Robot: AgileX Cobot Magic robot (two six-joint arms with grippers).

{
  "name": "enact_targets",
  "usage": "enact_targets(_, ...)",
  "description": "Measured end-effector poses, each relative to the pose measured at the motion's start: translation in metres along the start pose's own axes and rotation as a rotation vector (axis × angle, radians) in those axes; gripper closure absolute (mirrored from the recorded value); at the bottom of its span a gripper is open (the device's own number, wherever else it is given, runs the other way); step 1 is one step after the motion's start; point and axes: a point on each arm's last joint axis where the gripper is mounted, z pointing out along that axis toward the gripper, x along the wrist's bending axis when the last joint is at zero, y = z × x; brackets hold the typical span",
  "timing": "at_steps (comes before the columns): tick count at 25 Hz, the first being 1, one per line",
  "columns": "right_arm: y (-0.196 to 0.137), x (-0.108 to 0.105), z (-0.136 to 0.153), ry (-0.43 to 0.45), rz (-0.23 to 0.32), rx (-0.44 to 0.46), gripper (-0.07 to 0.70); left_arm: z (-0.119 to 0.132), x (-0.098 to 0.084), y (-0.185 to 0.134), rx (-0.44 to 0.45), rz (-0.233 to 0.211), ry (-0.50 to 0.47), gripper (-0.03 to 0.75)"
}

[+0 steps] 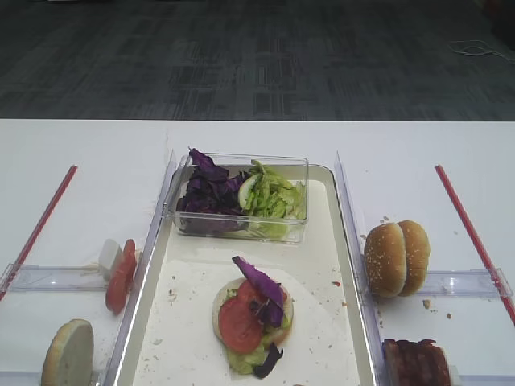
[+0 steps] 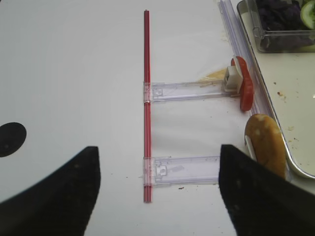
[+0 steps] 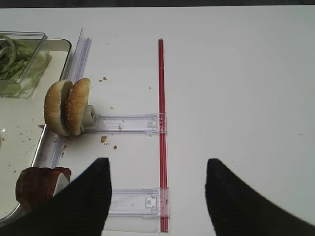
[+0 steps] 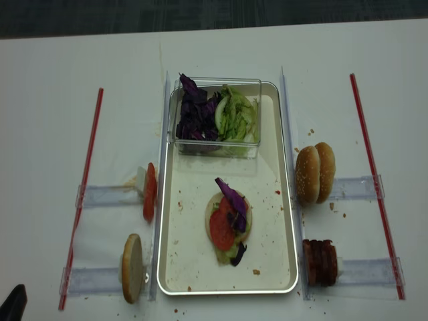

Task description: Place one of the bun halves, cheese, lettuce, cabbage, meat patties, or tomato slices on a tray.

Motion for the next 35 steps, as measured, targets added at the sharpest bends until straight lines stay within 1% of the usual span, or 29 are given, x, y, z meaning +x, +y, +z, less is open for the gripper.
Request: enact_targets(35, 0.0, 0.0, 0.0, 0.0, 0.0, 0.0, 0.167, 0.0, 0.0, 0.0, 0.0, 0.0, 0.0, 0.224)
